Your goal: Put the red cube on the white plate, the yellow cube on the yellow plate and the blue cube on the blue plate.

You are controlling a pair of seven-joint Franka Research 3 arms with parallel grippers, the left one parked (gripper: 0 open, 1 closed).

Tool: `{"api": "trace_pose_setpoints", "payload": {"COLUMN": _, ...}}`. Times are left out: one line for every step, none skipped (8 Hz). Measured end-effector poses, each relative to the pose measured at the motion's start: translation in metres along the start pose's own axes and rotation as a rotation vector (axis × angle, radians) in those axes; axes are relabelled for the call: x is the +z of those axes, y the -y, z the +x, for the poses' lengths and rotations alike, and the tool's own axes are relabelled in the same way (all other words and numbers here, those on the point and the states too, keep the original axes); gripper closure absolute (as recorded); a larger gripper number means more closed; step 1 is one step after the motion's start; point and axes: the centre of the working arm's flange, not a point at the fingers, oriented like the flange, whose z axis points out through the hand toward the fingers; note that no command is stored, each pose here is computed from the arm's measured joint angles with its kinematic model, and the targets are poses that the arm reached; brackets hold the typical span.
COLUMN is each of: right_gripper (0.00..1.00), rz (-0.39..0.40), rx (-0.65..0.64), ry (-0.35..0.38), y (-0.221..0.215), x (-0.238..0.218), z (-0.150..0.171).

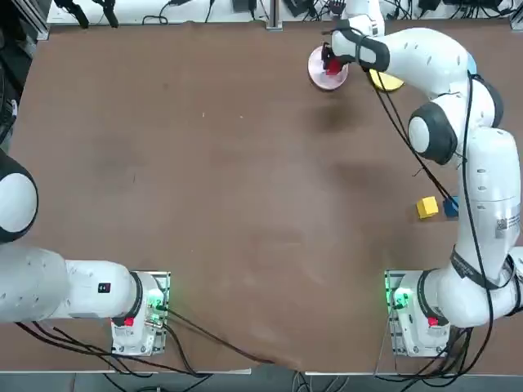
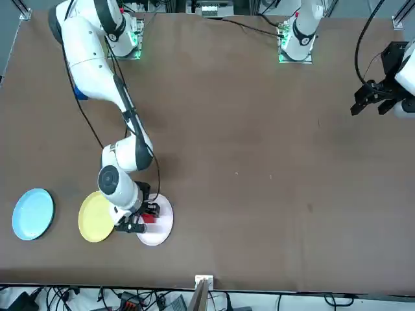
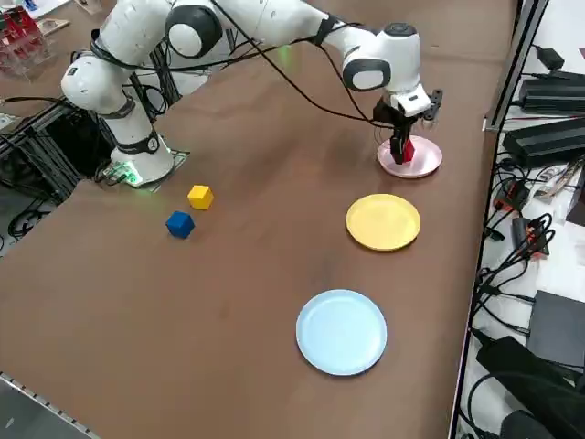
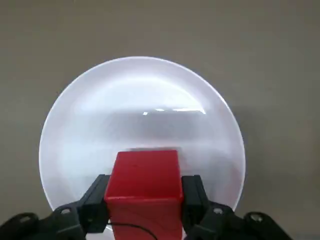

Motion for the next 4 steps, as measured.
{"api": "trace_pose_setpoints", "payload": {"right_gripper": 0.30, "rz": -0.001, "rx": -0.001, "ry": 0.001, "y": 0.0008, "x": 0.0015, "z": -0.0007}}
{"api": "trace_pose_setpoints", "payload": {"right_gripper": 0.30, "rz": 0.000, "rx": -0.001, "ry": 0.001, "y": 0.0007, "x": 0.0011, "z": -0.0004}}
{"api": "trace_pose_setpoints", "payload": {"right_gripper": 0.27, "rz": -0.001, "rx": 0.000, "ry": 0.000, "y": 0.0007, "x": 0.0011, "z": -0.0004}}
{"api": "trace_pose_setpoints", "payload": {"right_gripper": 0.14, "rz": 0.000, "rx": 0.001, "ry": -0.003, "y": 0.0004, "x": 0.0008, "z": 0.0001}}
